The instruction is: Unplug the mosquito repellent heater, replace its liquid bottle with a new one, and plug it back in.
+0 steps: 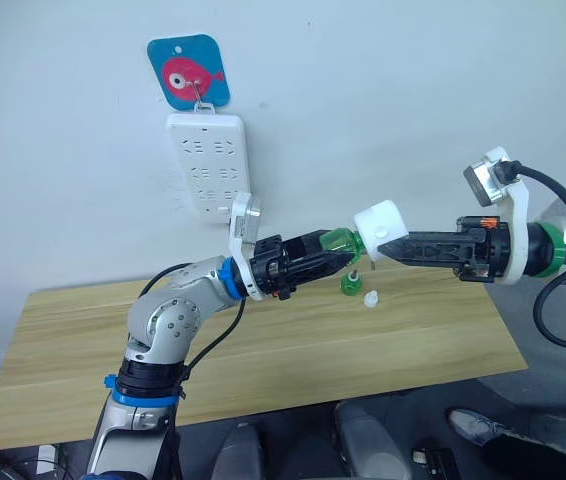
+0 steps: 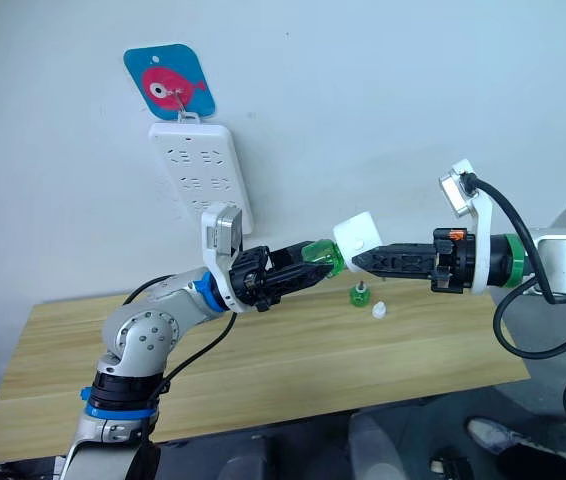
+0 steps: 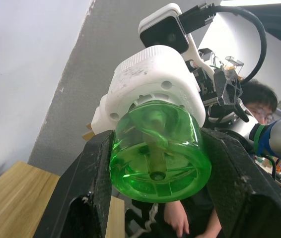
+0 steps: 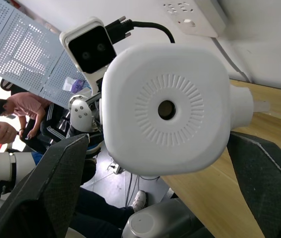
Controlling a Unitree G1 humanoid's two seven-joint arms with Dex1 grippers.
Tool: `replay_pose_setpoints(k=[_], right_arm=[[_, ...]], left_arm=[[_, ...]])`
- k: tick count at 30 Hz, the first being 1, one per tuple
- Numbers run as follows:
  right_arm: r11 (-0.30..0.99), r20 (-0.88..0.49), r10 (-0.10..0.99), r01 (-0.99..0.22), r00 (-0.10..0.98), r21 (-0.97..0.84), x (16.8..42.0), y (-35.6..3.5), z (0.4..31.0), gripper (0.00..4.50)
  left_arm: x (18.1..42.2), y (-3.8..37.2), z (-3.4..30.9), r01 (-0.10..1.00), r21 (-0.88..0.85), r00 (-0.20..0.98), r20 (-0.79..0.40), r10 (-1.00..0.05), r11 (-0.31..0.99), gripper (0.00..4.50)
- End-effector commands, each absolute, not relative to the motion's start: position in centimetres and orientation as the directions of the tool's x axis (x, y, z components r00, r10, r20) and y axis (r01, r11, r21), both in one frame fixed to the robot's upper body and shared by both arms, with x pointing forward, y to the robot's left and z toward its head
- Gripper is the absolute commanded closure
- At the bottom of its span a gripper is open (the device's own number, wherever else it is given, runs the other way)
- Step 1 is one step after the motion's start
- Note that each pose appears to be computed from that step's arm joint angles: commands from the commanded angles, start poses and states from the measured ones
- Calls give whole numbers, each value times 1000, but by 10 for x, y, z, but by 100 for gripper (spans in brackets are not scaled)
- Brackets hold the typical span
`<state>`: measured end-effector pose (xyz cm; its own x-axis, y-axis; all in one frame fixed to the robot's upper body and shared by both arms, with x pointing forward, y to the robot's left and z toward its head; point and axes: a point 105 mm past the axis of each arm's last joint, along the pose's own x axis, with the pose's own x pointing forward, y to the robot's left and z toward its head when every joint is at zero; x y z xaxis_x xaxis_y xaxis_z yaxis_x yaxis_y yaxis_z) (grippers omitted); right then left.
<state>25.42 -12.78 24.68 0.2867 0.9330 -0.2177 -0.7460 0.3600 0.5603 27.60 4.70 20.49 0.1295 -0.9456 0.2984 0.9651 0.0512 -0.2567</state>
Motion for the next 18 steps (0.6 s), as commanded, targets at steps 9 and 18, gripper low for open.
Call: replay_pose_setpoints(k=[9,18], right_arm=[[314,-234,943,-865,237,392,223,-131,257,17],[443,-327,869,-878,371,180,237,-153,248,312]], left_arm=[[282,56,213,955,-295,146,342,-928,41,225],[270,73,210,946,-317,15,242,-970,-65,225]])
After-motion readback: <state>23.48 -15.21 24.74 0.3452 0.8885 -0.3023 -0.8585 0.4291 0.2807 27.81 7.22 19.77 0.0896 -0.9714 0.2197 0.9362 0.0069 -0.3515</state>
